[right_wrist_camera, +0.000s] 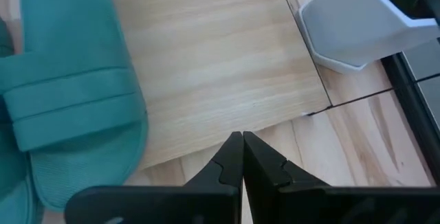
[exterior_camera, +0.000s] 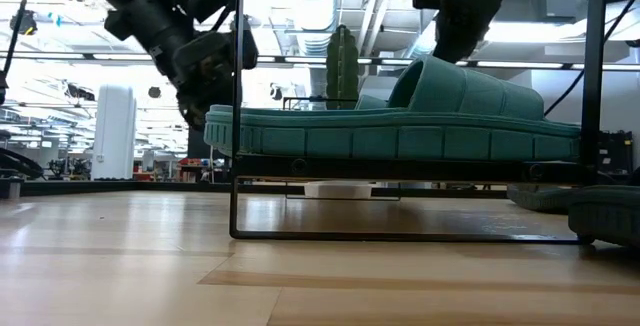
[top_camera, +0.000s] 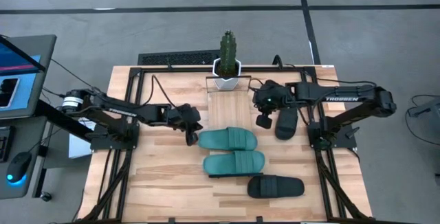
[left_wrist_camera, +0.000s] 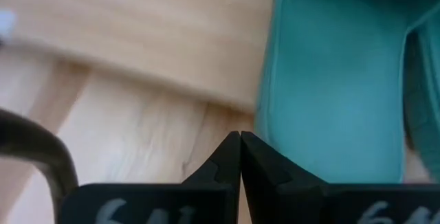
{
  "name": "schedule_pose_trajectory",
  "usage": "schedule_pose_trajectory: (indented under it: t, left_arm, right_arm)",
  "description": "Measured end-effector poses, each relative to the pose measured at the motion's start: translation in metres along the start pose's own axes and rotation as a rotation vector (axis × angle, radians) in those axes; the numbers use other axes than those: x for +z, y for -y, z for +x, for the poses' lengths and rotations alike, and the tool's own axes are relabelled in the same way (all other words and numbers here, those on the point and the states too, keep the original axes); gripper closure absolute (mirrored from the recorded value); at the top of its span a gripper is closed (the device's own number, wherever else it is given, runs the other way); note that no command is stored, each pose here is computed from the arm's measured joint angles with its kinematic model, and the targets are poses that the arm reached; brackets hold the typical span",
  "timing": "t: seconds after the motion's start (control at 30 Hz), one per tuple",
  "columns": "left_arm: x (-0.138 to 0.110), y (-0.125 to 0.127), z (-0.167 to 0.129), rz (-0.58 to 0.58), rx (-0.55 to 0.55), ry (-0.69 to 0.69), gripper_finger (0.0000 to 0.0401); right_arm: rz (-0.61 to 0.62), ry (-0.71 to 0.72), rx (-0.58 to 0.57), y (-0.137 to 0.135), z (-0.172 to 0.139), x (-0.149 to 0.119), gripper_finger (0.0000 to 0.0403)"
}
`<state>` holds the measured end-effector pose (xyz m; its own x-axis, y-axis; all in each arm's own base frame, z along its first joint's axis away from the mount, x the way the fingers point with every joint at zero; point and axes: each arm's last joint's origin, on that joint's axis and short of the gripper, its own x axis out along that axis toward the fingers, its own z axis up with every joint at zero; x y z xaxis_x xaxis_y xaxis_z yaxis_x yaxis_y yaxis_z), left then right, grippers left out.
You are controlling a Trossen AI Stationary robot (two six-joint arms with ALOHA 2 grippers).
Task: Pick and place slides into the shelf
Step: Put the green slipper on the shelf
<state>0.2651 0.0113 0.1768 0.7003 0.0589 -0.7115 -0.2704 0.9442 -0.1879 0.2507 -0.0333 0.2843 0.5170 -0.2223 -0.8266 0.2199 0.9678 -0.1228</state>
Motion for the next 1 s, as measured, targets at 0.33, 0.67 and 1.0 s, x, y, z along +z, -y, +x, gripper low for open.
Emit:
schedule_pose_trajectory:
  t: [0.33,0.67,1.0]
  left_arm:
    - [0.002,0.0,-0.001,0.004,-0.052,-0.029,0.0401]
    - [0.0,0.006,-0.002,-0.001,-0.134,-0.055,0.0401]
    - [0.003,0.011,-0.002,0.009,-0.172,-0.023,0.0401]
  right_arm:
    - [0.005,0.024,0.002,0.001,-0.008,-0.001,0.0403]
    - [0.0,0.023,0.002,0.001,-0.008,-0.001,0.0403]
    - [-0.013,0.025,0.014,-0.004,-0.008,-0.001,0.0403]
